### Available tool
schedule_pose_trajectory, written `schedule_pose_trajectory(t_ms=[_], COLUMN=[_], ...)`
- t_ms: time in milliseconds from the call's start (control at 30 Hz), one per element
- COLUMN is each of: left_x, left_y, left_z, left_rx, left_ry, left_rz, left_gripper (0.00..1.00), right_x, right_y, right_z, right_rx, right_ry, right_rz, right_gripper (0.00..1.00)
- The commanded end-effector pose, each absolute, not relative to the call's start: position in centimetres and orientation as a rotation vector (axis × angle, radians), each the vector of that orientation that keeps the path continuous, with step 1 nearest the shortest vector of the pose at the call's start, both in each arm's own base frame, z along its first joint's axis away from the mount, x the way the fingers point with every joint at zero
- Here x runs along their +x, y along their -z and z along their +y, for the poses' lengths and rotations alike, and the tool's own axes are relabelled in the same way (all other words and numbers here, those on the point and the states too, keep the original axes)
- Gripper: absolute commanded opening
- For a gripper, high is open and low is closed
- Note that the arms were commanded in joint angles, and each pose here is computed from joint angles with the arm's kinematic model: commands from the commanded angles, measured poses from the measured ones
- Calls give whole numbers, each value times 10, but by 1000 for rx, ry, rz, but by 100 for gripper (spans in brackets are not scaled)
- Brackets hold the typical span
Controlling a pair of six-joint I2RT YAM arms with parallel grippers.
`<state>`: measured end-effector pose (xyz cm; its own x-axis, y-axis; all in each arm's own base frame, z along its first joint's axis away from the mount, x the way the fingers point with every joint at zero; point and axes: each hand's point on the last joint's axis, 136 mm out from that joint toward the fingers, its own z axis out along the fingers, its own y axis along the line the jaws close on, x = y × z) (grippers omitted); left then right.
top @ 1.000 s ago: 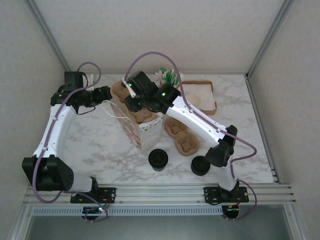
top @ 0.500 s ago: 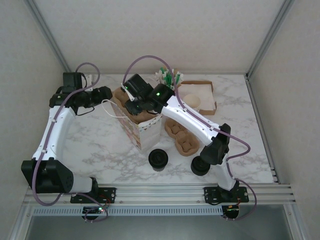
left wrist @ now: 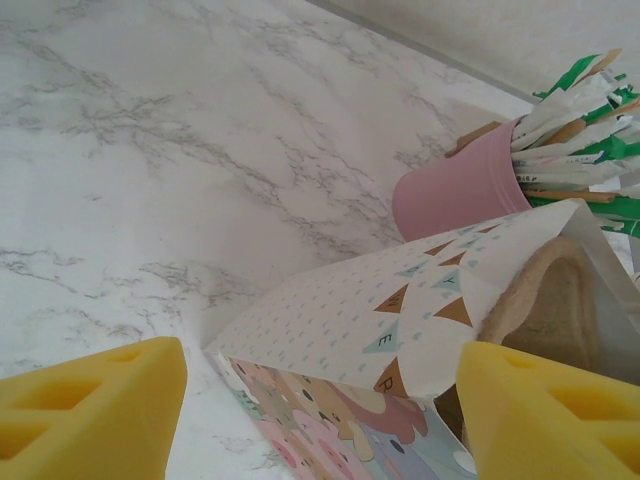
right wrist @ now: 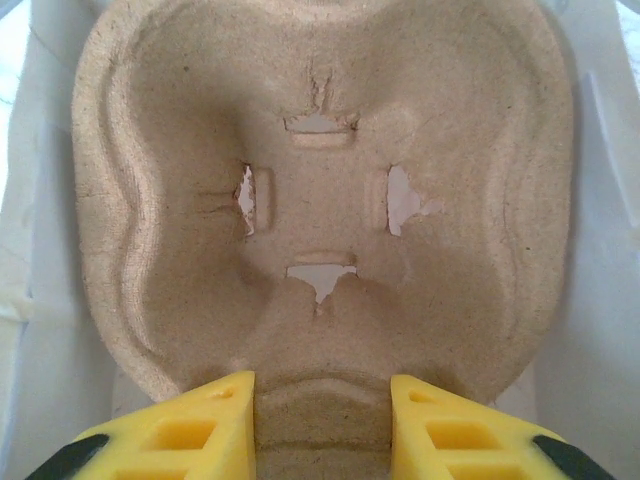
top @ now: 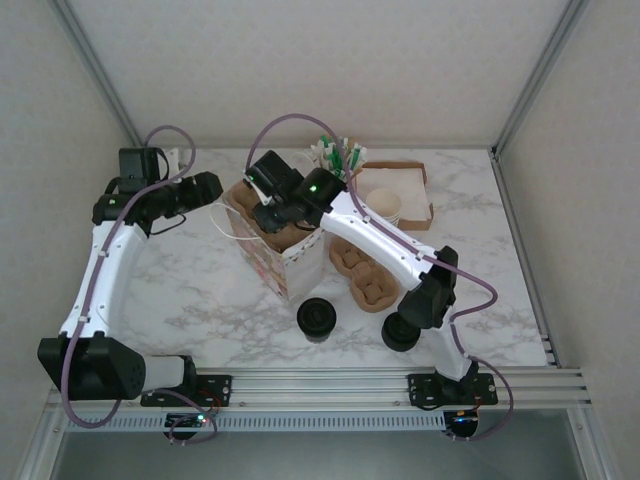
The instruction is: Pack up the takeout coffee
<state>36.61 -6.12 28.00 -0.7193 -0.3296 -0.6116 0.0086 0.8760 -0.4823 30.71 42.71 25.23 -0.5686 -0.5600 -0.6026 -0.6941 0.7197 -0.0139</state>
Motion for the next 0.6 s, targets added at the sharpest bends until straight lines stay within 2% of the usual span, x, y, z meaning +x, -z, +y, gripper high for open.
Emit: schedule_pose_trajectory(t_ms=[0, 367, 567], left_x=[365, 358, 354], left_y=[-283, -283, -272], left_z=[-58, -62, -74], left_rx=[-238, -177, -152], left_ry=[590, 597, 683], left_rz=[2290, 2317, 2386], left_gripper=[71, 72, 67], right_x=[304, 304, 304], right_y=[-252, -260, -269], right_z=[427, 426, 428], right_rx=[-938, -922, -910], right_ry=[-281, -295, -318], right_rz=[2353, 2342, 2317], right_gripper=[33, 33, 33])
